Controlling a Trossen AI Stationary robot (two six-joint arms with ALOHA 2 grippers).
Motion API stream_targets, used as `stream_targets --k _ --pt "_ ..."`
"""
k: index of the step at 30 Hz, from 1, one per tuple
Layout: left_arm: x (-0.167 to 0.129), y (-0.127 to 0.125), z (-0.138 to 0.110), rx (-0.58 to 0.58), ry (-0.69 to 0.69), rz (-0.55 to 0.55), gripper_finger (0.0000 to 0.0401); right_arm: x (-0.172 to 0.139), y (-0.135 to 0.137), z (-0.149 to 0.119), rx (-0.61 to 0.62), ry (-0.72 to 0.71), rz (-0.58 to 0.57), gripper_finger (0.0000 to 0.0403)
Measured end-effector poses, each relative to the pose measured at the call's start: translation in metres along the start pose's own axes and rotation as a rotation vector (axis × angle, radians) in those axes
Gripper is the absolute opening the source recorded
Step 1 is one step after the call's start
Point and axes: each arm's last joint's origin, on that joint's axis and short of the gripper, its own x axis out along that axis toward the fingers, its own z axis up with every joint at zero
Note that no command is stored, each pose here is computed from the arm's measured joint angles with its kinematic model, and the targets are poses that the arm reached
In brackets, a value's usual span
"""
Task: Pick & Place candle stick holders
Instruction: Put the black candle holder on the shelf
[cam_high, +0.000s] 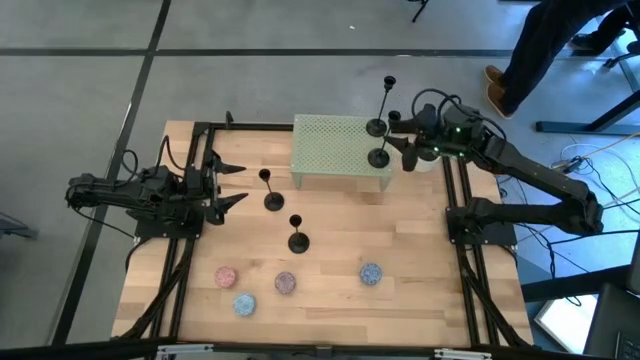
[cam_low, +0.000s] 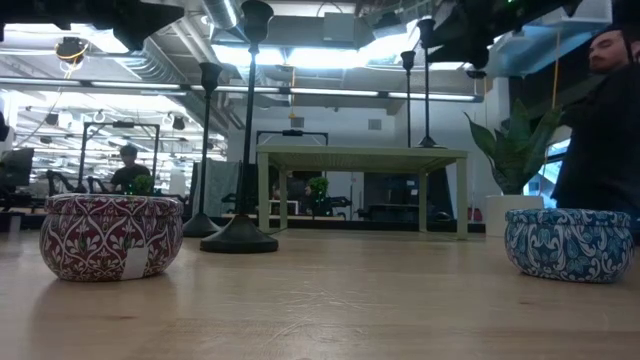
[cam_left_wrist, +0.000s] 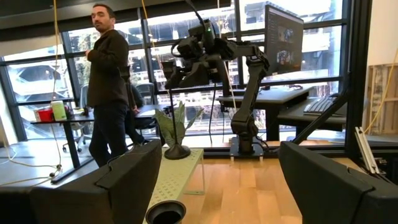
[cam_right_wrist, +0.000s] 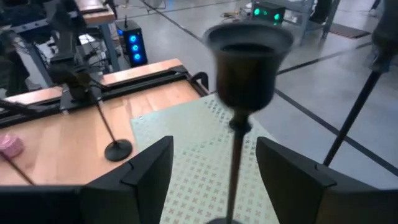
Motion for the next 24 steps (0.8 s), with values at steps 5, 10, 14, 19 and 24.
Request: stream_targets --k 5,10,14,19,24 --pt "0.0 0.0 0.0 0.0 0.0 0.0 0.0322 -0.012 0.006 -0.005 -0.006 0.047 -0.01 0.0235" --pt "0.0 0.0 0.0 -0.021 0.0 -0.001 0.0322 -0.025 0.015 -0.011 0.015 0.103 0.024 0.0235" --pt "0.0 0.0 0.0 -0.022 0.001 0.0 0.0322 -0.033 0.024 -0.017 0.066 0.155 0.07 0.0235" --pt "0.0 0.0 -0.001 -0.021 0.008 -0.001 0.0322 -0.039 0.041 -0.028 0.129 0.273 0.161 0.0235" --pt "0.001 -0.001 -0.002 -0.016 0.024 -0.003 0.0322 -0.038 0.064 -0.036 0.168 0.374 0.278 0.0235"
